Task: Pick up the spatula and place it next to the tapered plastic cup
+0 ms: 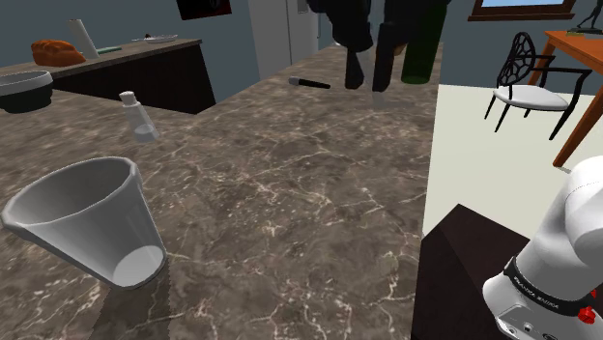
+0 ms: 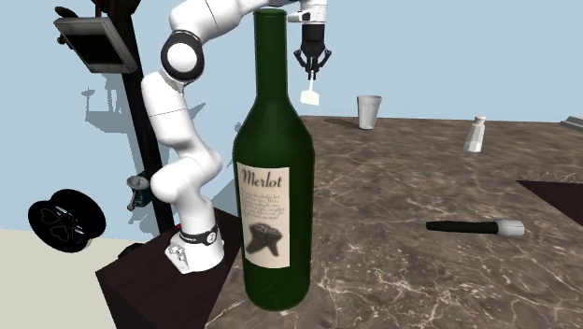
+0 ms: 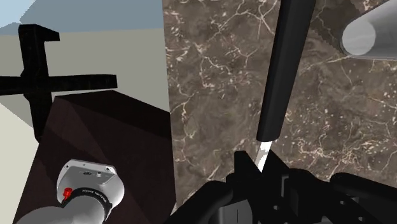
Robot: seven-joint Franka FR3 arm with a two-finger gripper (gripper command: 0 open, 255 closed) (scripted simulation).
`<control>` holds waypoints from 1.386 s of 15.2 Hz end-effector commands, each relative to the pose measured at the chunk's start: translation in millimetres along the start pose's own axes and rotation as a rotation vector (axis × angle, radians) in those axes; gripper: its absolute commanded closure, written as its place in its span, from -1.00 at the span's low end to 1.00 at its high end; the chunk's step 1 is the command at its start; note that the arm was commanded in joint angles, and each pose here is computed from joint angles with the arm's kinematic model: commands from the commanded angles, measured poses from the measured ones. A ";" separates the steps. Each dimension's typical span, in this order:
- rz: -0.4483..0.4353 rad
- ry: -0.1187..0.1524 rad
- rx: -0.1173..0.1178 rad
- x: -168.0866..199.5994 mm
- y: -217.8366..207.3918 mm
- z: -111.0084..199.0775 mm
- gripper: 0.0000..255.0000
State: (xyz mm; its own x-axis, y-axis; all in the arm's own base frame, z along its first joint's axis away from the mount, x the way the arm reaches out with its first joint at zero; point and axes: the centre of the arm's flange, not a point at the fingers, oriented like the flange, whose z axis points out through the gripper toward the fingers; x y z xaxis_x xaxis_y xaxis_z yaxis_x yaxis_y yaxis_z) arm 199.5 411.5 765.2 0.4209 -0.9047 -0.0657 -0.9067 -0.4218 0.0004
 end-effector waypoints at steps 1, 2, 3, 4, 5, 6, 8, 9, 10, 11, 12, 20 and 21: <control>0.002 -0.001 0.000 -25.7 10.1 1.8 1.00; 0.002 -0.001 0.000 -38.2 14.2 2.6 1.00; 0.002 -0.001 0.000 -50.8 18.3 3.4 1.00; 0.002 -0.001 0.000 -70.5 24.7 4.7 1.00; 0.002 -0.001 0.000 -70.1 24.7 10.0 1.00; 0.002 -0.001 0.000 -69.8 24.7 15.2 1.00; 0.002 -0.001 0.000 -69.1 24.7 25.8 1.00; 0.002 -0.001 0.000 -68.7 24.7 31.1 1.00; 0.002 -0.001 0.000 -68.4 24.7 36.3 1.00; 0.002 -0.001 0.000 -68.1 24.7 41.6 1.00; 0.002 -0.001 0.000 -67.7 24.7 46.9 1.00; 0.002 -0.001 0.000 -64.9 24.7 89.0 1.00; 0.002 -0.001 0.000 -64.6 24.7 94.3 1.00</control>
State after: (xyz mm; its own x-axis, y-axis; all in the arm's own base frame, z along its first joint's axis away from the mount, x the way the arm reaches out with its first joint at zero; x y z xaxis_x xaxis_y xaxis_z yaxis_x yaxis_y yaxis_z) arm 147.1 465.2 680.3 0.4188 -0.9057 -0.0662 -0.9076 -0.4197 0.0008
